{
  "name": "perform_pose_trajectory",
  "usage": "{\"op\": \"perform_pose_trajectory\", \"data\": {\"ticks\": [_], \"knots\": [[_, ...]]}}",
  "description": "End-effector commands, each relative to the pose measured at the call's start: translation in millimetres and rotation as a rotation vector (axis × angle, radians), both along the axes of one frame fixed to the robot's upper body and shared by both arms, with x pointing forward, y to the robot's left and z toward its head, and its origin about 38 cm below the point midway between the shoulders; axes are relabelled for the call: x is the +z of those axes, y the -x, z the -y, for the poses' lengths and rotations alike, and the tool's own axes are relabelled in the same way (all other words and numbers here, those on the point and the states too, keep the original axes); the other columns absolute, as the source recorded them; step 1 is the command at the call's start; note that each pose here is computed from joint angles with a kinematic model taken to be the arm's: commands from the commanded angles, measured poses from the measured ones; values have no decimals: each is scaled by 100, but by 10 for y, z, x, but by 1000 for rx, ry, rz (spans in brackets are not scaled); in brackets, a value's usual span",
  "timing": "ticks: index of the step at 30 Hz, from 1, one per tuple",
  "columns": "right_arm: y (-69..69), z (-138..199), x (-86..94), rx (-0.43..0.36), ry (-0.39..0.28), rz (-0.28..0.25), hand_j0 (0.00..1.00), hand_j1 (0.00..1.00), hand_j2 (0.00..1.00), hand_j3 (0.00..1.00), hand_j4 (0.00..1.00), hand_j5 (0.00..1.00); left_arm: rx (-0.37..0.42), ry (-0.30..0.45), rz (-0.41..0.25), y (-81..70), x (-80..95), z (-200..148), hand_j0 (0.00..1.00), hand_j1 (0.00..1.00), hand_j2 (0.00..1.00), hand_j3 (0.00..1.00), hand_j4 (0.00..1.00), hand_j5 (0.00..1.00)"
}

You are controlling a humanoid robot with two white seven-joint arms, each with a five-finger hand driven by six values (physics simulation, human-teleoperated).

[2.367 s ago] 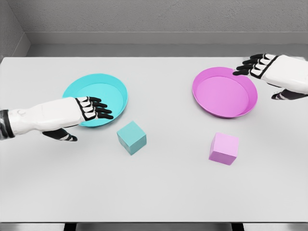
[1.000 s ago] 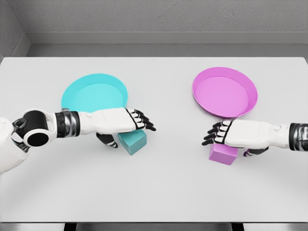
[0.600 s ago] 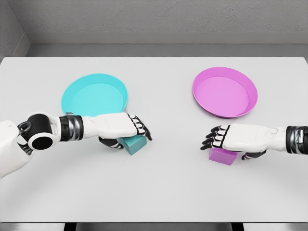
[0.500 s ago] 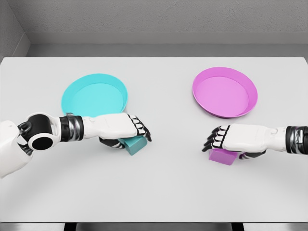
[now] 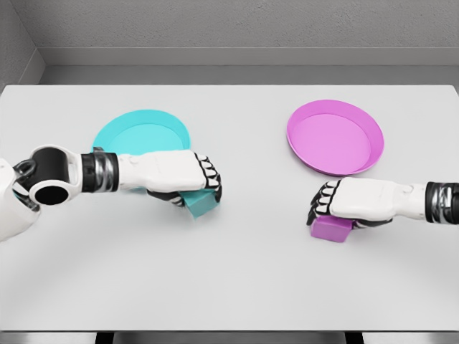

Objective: Place the blocks in the corresponding plates according to their colors

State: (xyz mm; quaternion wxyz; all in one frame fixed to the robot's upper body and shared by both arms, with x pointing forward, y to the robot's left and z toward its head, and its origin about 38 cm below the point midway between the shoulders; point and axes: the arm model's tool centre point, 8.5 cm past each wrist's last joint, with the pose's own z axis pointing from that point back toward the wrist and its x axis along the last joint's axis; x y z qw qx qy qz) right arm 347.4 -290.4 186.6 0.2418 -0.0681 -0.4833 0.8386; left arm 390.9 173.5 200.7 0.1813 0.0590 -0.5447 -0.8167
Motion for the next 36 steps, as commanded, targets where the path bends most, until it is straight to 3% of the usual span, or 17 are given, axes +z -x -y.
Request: {"op": "perform_pose_trajectory", "data": {"ticks": [1,4,7,12,19,21,22,23,24,33,34,36], "knots": [[-25,-6,32,-13,-43,-12,73,73,73,73,73,73,32,8,16,-53,104,-144,44,44,44,44,44,44],[-31,-5,46,-12,-43,-9,69,69,69,69,69,69,101,6,56,-178,265,-393,44,44,44,44,44,44],[-31,-5,46,-12,-43,-9,64,64,64,64,64,64,197,3,73,-404,363,-664,44,44,44,44,44,44],[-34,1,69,-17,-69,-21,63,63,63,63,63,63,328,-12,48,-677,303,-1081,45,45,45,45,45,45],[-168,197,195,-93,-132,-22,63,63,63,63,63,63,407,-6,-12,-838,76,-1184,46,46,46,46,46,46],[-246,323,235,-138,-143,-15,63,63,63,63,63,63,407,-3,-19,-850,47,-1158,52,52,52,52,52,52],[-265,354,284,-149,-165,-11,63,63,63,63,63,63,414,-4,-21,-856,39,-1173,60,60,60,60,60,60],[-307,414,326,-171,-193,-19,63,63,63,63,63,63,443,-5,-37,-894,-11,-1251,85,85,85,85,85,85],[-346,461,360,-187,-211,-21,63,63,63,63,63,63,462,2,-51,-938,-56,-1259,99,99,99,99,99,99],[-594,675,599,-268,-308,-1,62,62,62,62,62,62,469,21,-65,-982,-77,-1254,100,100,100,100,100,100],[-675,659,634,-275,-332,9,60,60,60,60,60,60,469,36,-73,-977,-62,-1268,100,100,100,100,100,100],[-975,644,674,-325,-412,22,60,60,60,60,60,60,469,37,-71,-978,-52,-1274,100,100,100,100,100,100]]}}
